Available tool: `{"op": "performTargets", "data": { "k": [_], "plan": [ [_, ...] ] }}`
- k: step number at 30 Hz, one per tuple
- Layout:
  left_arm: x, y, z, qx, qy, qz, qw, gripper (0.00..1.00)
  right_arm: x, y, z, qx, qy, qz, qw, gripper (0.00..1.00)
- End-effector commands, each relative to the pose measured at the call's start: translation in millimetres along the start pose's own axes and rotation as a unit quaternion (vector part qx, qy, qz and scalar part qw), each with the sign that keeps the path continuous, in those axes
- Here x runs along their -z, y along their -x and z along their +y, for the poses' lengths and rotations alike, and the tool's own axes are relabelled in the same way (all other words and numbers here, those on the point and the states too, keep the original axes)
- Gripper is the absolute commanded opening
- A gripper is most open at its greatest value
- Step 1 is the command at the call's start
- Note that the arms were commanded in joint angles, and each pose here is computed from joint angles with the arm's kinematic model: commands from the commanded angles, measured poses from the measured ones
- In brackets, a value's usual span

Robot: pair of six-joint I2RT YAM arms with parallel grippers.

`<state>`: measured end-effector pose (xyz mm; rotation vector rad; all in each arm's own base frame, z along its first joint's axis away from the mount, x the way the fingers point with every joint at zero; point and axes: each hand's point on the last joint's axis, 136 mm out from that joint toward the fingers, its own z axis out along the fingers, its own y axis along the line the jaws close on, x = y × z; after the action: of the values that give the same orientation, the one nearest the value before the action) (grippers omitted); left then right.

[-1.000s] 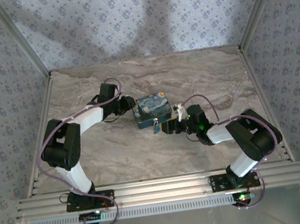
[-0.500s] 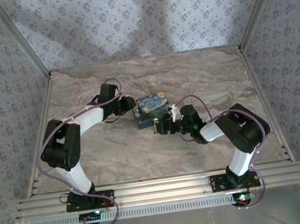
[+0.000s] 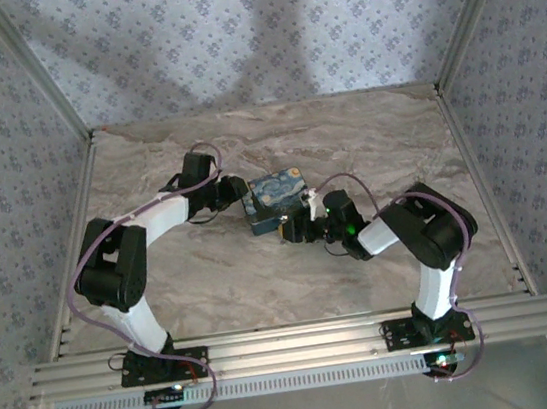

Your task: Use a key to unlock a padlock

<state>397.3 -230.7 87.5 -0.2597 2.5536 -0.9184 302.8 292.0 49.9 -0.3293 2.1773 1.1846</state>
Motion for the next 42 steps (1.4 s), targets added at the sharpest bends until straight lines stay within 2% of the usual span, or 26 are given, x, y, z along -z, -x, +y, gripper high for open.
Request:
{"op": "performTargets", "data": {
  "k": [1, 13, 42],
  "plan": [
    [-3.9, -26.4, 22.0, 0.016, 0.041, 0.039, 0.998, 0.34, -6.9, 10.1, 7.9, 0.005, 0.02, -0.013, 1.0, 0.51],
    [-4.1, -26.9, 21.7, 0.016, 0.041, 0.039, 0.998, 0.34, -7.9, 4.2, 2.6, 0.0, 0.014, -0.005, 1.0, 0.35],
    [-2.9, -28.8, 22.8, 0.016, 0.044, 0.036, 0.998, 0.34, 9.5, -6.3, -10.5, -0.011, -0.016, -0.008, 1.0, 0.05]
  ]
}}
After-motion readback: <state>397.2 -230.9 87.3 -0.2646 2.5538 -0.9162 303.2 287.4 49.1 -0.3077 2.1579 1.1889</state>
